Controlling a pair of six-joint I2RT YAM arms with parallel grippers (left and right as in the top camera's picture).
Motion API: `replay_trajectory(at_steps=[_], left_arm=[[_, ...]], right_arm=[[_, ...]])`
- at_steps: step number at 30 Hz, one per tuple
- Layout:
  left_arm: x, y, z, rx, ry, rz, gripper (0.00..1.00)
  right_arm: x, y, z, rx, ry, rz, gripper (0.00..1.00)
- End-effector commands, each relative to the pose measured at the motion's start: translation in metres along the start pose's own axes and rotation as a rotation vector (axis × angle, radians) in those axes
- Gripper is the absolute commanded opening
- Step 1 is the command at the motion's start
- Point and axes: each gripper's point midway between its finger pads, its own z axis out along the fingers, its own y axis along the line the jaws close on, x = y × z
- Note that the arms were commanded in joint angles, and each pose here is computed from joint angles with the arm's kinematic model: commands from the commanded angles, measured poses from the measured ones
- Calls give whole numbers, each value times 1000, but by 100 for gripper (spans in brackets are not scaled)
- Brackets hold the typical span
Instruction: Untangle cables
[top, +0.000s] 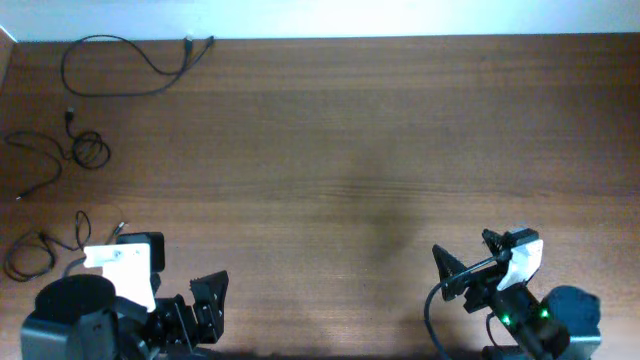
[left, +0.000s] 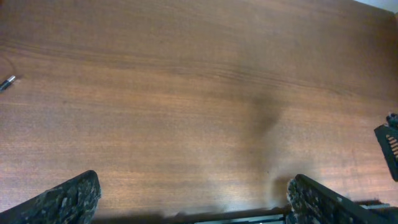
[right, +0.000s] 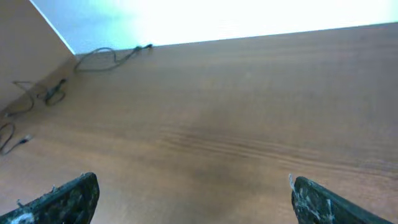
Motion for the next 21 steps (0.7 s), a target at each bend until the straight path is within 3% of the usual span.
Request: replay_trajectory(at_steps=[1, 8, 12, 18, 21], left_arm=[[0, 1, -1, -6, -6, -7, 99], [0, 1, -1, -6, -6, -6, 99], [0, 1, -1, -6, -5, -6, 99], [0, 1, -1, -6, -6, -6, 99], [0, 1, -1, -6, -5, -6, 99]], right_arm=[[3, -22, 0, 114, -59, -14, 98], [-28, -44, 6, 200, -337, -91, 98], [-28, -51, 15, 202, -418, -112, 98], [-11, -61, 26, 220, -414, -106, 98], [-8, -62, 27, 243, -390, -192, 98]])
